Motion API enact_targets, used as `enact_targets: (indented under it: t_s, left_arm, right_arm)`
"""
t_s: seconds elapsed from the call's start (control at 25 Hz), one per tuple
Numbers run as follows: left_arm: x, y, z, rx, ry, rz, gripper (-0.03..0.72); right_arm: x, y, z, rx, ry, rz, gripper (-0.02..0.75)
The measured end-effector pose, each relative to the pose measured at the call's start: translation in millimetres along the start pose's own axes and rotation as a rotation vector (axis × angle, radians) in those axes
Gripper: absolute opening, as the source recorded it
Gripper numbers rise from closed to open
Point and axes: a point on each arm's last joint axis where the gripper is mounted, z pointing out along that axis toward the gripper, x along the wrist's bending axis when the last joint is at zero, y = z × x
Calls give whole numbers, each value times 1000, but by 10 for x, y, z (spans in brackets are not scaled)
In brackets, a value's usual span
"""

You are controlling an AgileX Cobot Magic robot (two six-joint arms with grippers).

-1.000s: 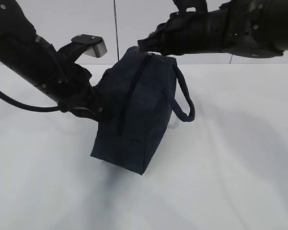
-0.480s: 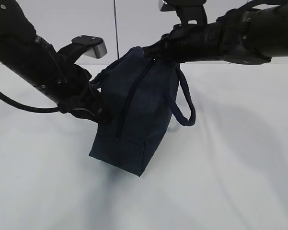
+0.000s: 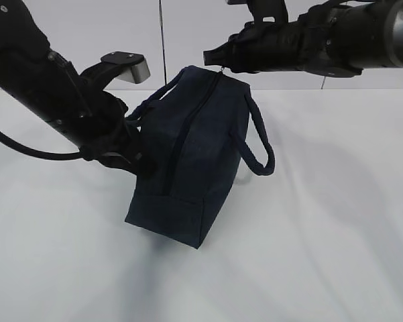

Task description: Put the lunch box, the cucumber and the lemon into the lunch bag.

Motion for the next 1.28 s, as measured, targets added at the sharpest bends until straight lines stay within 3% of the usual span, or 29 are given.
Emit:
enact_targets:
  t_s: [0.24, 0.52, 0.68, 0.84, 1.08, 1.28]
  left_arm:
    - [-5, -5, -1, 5, -5, 0, -3]
    - [-44, -12, -39, 35, -33, -24, 8]
    - [-110, 112, -263, 77, -31, -48, 130]
    - [-125, 296, -534, 90, 43, -83, 235]
    - [-166, 514, -802, 31, 93, -85, 257]
    - [-85, 640, -739, 25, 110, -94, 257]
  right_arm:
    - [-43, -50, 111, 4, 1, 13, 0]
    - [1, -26, 109, -19, 60, 85, 0]
    - [29, -9, 106, -35, 102, 106, 0]
    - [60, 16, 99, -53, 147, 114, 0]
    - [88, 22, 94, -60, 180, 85, 0]
    - [124, 30, 86, -70, 221, 63, 0]
